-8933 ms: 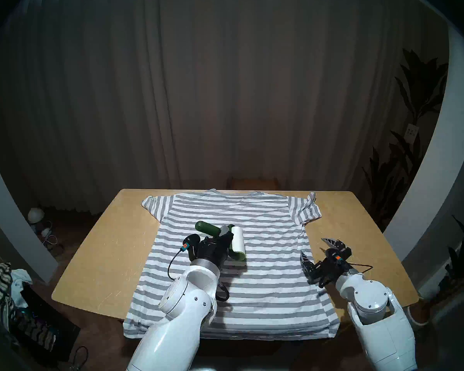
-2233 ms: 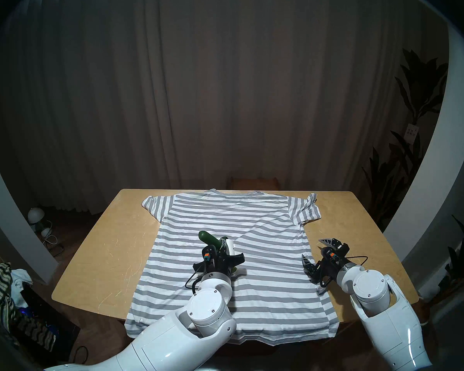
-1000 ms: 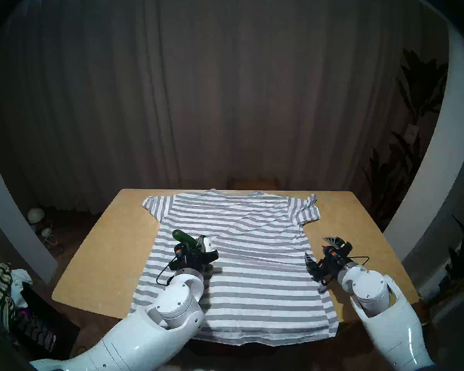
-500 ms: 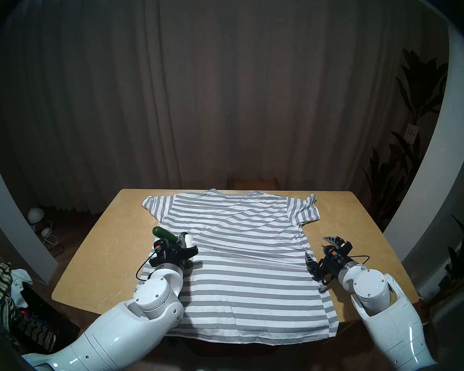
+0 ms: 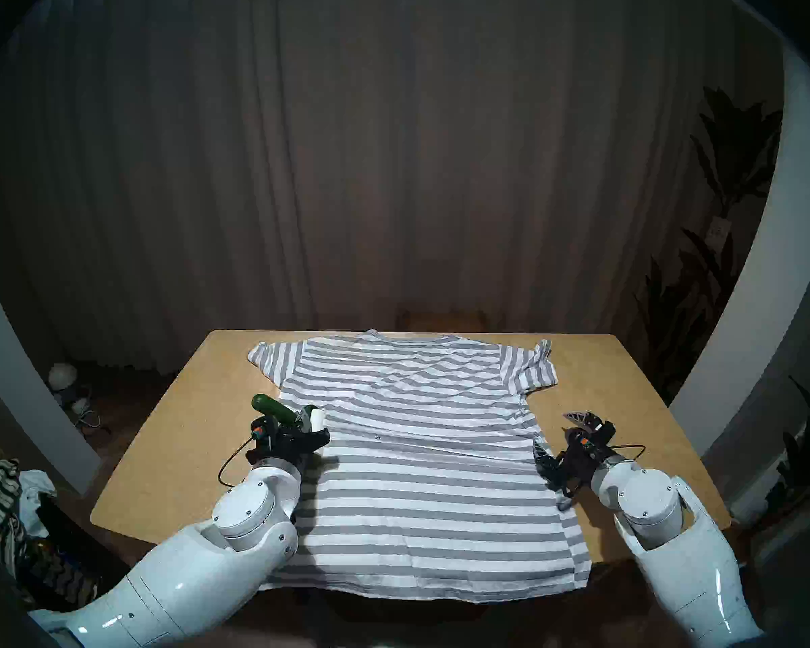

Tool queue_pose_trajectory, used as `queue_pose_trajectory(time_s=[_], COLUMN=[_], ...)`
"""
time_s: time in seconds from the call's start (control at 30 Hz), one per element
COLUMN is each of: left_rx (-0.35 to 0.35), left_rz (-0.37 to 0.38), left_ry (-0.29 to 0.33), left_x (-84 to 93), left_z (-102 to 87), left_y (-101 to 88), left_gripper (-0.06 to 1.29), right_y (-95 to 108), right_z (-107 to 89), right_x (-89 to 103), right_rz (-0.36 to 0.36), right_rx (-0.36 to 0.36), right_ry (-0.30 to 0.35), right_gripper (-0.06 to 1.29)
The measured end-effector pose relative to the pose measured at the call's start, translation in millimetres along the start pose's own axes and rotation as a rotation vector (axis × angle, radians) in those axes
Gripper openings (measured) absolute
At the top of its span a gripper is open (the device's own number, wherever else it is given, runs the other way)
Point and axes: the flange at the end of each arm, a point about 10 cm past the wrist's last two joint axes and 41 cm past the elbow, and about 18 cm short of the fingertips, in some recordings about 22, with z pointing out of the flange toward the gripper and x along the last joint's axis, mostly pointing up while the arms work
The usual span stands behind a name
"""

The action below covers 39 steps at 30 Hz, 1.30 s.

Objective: Use the fur roller to clean a top

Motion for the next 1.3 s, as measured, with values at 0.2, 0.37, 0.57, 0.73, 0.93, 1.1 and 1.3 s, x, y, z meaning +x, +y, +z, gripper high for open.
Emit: queue_pose_trajectory(time_s=[0.2,0.37,0.57,0.73,0.93,1.1,1.3], left_rx=[-0.006,-0.001,0.021,0.053,0.087,0.102,0.125], left_rz=[0.002,0.003,0.0,0.004,0.009,0.007,0.007], left_ry=[-0.004,-0.004,-0.001,0.004,0.007,0.005,0.007], left_x=[1.5,4.2,9.3,14.9,21.5,24.6,31.0], left_z=[0.9,2.1,4.3,5.9,6.5,5.2,4.2], left_y=[-4.6,-11.3,-24.4,-40.4,-58.0,-66.5,-79.1], left_gripper=[0.09,0.09,0.09,0.09,0.09,0.09,0.09], right_y=[1,2,4,5,6,7,7], right_z=[0.7,1.3,2.1,2.7,3.5,4.0,4.4], right_x=[-0.5,-0.9,-1.5,-2.0,-2.6,-2.9,-3.2], right_rz=[-0.001,0.0,0.0,0.0,0.0,-0.001,-0.004], right_rx=[0.004,0.006,0.009,0.01,0.011,0.012,0.012], right_ry=[0.002,0.003,0.006,0.007,0.009,0.011,0.013], right_gripper=[1.16,1.16,1.16,1.16,1.16,1.16,1.16])
